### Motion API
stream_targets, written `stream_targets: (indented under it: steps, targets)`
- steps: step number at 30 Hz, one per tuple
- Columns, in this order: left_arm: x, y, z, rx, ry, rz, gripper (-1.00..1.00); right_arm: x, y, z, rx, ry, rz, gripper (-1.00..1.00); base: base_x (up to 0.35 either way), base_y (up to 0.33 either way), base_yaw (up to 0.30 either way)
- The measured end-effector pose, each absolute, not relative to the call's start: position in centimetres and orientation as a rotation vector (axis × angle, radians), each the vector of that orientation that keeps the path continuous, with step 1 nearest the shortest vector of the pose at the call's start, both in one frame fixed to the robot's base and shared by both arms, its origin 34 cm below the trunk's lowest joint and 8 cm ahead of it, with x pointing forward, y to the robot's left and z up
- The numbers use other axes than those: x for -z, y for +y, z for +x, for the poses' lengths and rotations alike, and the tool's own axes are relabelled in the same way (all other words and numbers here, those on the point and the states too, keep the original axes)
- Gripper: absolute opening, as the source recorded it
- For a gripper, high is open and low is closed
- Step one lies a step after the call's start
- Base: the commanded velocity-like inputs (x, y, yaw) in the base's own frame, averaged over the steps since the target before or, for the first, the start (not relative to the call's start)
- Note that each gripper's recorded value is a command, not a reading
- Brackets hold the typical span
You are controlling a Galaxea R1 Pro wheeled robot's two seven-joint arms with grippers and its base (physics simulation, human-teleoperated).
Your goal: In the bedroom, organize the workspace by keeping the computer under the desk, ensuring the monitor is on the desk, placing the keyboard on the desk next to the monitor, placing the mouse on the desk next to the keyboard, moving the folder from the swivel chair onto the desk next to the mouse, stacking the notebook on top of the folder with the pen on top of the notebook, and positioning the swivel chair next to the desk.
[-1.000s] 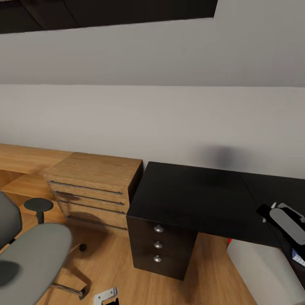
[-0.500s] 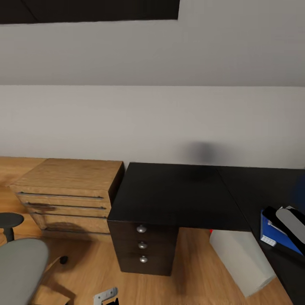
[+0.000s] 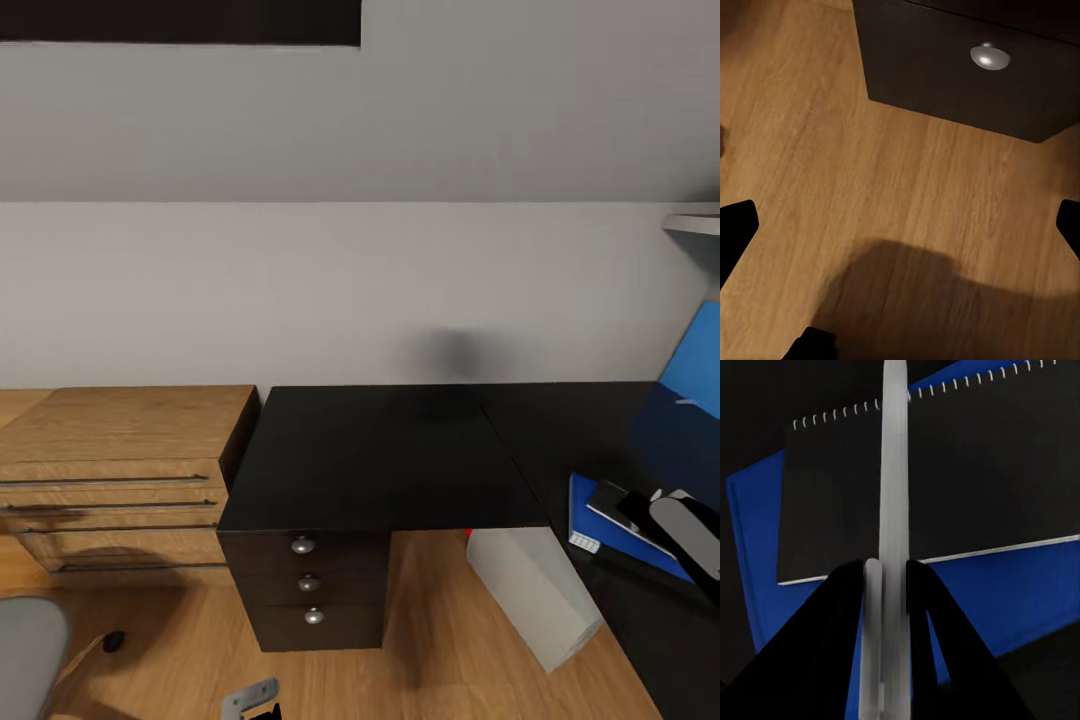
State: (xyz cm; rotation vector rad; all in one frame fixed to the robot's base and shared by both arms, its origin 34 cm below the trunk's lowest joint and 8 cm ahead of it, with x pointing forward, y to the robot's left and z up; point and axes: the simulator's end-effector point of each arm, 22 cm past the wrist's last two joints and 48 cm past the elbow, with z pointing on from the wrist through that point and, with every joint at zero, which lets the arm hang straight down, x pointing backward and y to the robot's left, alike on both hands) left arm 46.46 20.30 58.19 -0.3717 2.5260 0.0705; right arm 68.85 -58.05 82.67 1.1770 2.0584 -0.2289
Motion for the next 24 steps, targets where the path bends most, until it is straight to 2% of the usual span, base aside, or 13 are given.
stream_targets:
  steps: [9, 24]
  targets:
    - [-58.4, 20.2, 46.7, -0.086, 2.519, -0.324, 1.0, -82.8, -58.2, 68.9, 0.231, 2.053, 1.177, -1.0, 0.178, -0.134, -0.002]
    - [-58.4, 20.1, 46.7, -0.09, 2.519, -0.31, 1.0, -77.3, -63.3, 63.8, 0.397, 2.129, 1.2, -1.0, 0.01, -0.009, 0.0]
